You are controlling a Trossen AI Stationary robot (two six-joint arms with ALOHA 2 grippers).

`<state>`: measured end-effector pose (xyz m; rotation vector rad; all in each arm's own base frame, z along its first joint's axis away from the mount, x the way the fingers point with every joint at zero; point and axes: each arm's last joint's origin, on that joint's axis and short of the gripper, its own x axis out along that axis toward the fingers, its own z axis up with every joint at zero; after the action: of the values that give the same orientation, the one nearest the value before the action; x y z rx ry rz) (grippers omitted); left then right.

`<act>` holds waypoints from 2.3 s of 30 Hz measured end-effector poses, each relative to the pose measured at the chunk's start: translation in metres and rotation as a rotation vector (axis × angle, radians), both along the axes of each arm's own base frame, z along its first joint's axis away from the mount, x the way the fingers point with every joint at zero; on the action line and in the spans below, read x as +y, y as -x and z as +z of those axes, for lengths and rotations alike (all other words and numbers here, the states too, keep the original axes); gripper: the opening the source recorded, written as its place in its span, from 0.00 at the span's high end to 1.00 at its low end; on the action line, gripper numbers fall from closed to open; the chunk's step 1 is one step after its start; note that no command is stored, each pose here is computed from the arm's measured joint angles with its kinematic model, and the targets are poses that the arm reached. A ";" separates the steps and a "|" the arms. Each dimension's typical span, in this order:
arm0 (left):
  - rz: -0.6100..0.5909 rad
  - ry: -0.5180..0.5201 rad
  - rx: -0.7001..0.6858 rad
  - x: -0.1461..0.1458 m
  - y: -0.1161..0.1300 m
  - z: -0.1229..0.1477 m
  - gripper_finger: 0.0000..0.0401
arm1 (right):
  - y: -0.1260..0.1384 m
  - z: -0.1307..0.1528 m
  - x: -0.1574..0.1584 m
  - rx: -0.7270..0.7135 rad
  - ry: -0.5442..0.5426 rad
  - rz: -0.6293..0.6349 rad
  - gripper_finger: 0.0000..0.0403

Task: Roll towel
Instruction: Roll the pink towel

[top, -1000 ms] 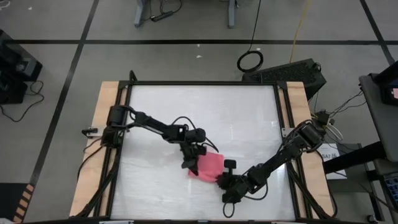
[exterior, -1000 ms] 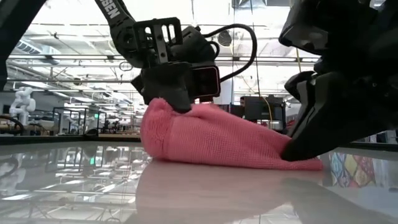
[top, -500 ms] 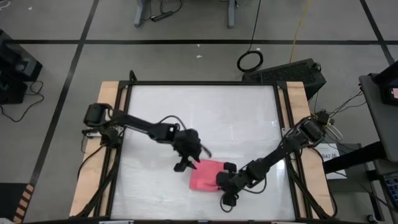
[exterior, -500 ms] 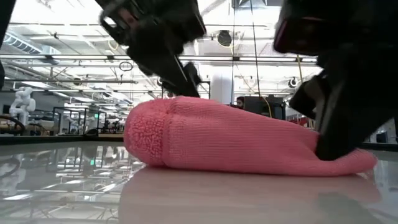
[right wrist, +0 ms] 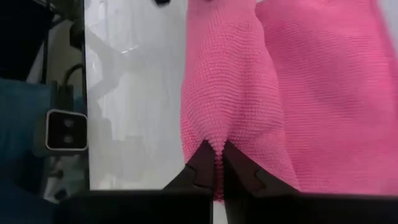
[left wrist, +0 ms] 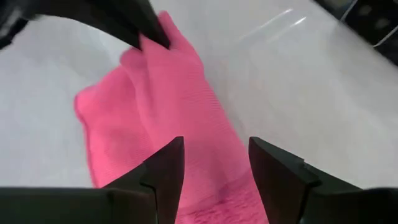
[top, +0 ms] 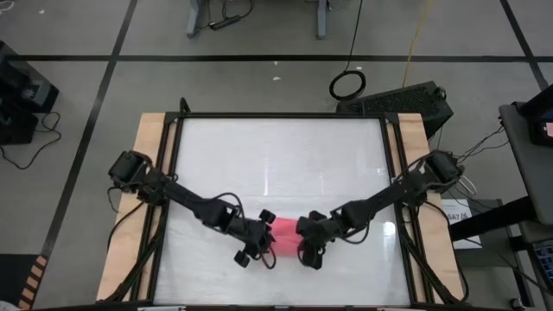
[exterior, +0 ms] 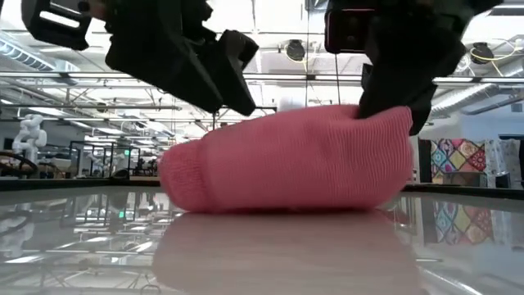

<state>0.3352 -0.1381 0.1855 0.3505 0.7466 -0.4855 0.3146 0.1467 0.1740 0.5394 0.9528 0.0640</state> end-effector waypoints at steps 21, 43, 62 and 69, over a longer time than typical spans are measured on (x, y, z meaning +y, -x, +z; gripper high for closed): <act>0.101 -0.121 -0.148 -0.021 0.010 -0.054 0.54 | 0.032 -0.043 -0.030 -0.005 -0.421 -0.291 1.00; 0.090 -0.286 -0.154 0.003 -0.001 -0.064 0.58 | 0.045 -0.048 -0.035 -0.128 -0.596 -0.287 0.97; -0.203 0.098 0.120 0.029 -0.021 -0.056 0.98 | 0.054 -0.028 -0.022 -0.251 -0.484 0.023 0.49; -0.188 0.396 0.211 0.046 -0.036 -0.044 0.99 | 0.076 -0.001 -0.003 -0.333 -0.150 0.084 0.48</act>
<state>0.3715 -0.0924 0.1417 -0.0023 0.8041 -0.8414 0.2391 0.1440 0.1726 0.6046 0.6475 0.2938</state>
